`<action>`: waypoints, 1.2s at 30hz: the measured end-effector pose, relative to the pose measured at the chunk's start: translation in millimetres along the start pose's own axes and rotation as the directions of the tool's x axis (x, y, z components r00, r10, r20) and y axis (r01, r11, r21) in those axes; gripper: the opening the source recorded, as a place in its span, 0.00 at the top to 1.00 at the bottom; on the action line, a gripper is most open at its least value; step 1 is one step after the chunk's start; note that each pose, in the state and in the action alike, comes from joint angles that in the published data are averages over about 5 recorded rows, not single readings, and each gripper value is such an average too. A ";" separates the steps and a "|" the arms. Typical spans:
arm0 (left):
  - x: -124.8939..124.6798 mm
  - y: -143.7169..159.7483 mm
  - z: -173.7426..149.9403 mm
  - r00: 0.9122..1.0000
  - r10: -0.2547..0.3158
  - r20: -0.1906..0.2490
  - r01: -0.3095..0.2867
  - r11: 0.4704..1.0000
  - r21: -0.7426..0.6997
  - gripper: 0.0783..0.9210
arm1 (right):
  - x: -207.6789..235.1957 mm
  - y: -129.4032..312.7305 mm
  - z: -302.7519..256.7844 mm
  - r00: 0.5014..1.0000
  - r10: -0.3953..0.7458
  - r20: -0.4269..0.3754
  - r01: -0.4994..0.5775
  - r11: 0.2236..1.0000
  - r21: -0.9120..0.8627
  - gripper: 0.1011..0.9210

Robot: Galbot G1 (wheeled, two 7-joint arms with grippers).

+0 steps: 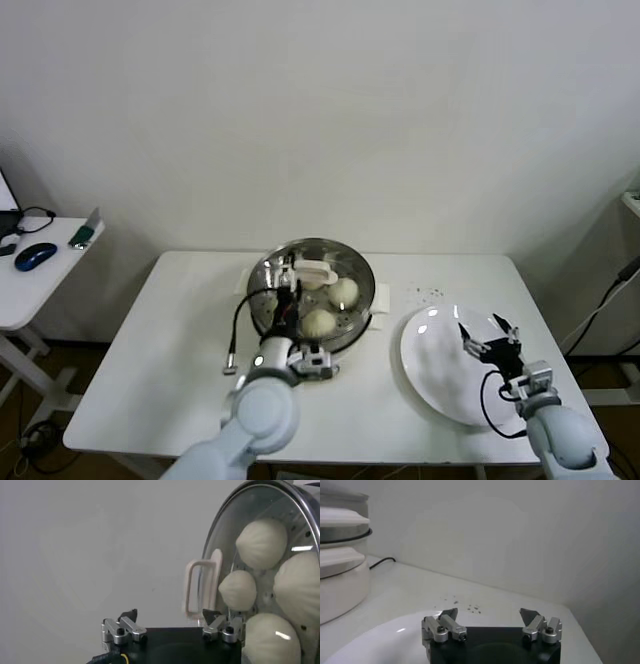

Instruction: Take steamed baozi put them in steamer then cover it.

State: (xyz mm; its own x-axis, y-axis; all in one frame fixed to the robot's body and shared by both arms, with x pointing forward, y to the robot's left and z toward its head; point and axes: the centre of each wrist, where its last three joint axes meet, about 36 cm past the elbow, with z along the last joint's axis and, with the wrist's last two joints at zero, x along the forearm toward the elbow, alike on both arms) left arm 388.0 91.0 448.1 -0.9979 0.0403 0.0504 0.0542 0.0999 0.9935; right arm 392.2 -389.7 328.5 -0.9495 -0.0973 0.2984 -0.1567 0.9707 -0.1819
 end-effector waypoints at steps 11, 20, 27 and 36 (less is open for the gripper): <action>39.3 16.1 37.3 0.998 -0.047 -0.049 0.055 0.981 0.186 0.12 | -2.0 7.7 -3.6 1.000 -0.030 0.009 0.030 1.000 0.000 0.12; 55.1 14.5 86.5 0.983 0.044 -0.179 0.049 0.873 0.484 0.12 | 2.9 13.1 -4.5 0.998 -0.055 0.034 0.055 0.998 0.007 0.12; 63.5 -2.3 142.4 0.991 0.061 -0.121 0.048 0.672 0.739 0.12 | 6.7 16.5 0.4 0.997 -0.063 0.051 0.063 0.998 0.001 0.12; 80.0 -50.1 200.6 0.997 -0.003 -0.081 0.075 0.414 0.907 0.12 | 8.4 22.1 5.3 0.994 -0.064 0.089 0.066 0.997 -0.025 0.12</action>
State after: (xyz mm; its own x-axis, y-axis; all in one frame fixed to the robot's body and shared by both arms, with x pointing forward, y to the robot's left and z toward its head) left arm 312.6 288.7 381.9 -0.9976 -0.0408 0.0559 -0.0206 0.9462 0.3230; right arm 379.3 -370.2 322.0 -0.9579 -0.1779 0.2252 -0.2121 0.9675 -0.1380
